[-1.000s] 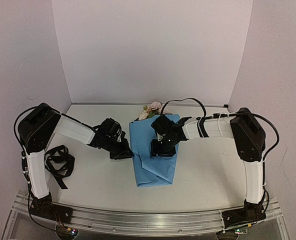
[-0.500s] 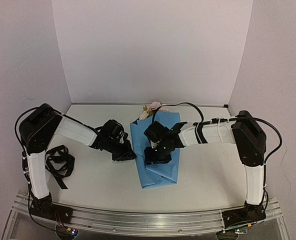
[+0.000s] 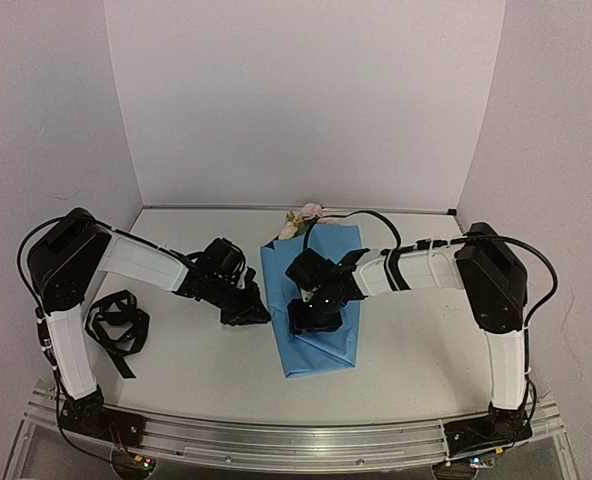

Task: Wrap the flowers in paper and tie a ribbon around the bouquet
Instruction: Adjust the folded wrapping paper at the center of the board.

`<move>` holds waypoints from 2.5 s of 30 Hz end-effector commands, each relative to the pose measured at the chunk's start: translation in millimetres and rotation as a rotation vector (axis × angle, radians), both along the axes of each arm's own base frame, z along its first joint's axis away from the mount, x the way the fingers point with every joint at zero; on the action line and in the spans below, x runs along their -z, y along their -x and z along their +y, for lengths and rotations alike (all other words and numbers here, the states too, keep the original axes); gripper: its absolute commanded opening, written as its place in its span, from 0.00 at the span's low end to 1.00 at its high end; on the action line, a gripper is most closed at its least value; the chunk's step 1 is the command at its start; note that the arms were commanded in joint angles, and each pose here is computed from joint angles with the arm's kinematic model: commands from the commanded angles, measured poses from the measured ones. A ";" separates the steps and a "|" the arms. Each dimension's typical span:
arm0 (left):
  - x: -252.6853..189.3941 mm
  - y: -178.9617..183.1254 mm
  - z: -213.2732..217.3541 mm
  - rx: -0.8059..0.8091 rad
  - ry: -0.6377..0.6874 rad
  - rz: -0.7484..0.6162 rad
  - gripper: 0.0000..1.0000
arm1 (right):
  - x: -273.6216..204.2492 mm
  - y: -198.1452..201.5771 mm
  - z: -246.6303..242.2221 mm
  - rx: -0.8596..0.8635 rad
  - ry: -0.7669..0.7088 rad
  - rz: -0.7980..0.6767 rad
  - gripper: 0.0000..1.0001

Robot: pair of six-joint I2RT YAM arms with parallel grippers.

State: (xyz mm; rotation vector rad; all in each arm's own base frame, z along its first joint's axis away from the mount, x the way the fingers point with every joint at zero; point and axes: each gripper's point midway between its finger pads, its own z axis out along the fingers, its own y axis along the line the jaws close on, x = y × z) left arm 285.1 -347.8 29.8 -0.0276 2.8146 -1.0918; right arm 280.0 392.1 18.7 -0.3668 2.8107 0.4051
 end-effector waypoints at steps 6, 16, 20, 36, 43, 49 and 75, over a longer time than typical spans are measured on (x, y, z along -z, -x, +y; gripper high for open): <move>-20.7 2.1 -34.0 0.083 0.149 -0.011 0.08 | 1.4 2.8 -3.5 0.004 0.050 -0.027 0.57; 9.6 1.0 -36.3 0.066 0.098 0.042 0.06 | -20.8 5.0 -8.1 -0.020 0.087 -0.112 0.61; 11.6 -0.3 -33.3 0.057 0.075 0.039 0.06 | -28.2 10.5 -11.4 -0.054 0.122 -0.160 0.65; 9.9 0.4 -33.1 0.064 0.075 0.032 0.07 | -15.3 30.7 -19.5 -0.176 0.273 -0.241 0.56; 8.2 2.3 -32.7 0.067 0.078 0.032 0.07 | -17.2 19.0 -17.9 -0.193 0.347 -0.319 0.52; 7.2 3.1 -32.2 0.066 0.081 0.033 0.06 | -19.1 17.4 -10.0 -0.214 0.352 -0.341 0.44; -58.6 -4.2 14.2 -0.077 0.075 -0.120 0.21 | -85.6 18.9 -9.8 -0.111 0.058 -0.285 0.40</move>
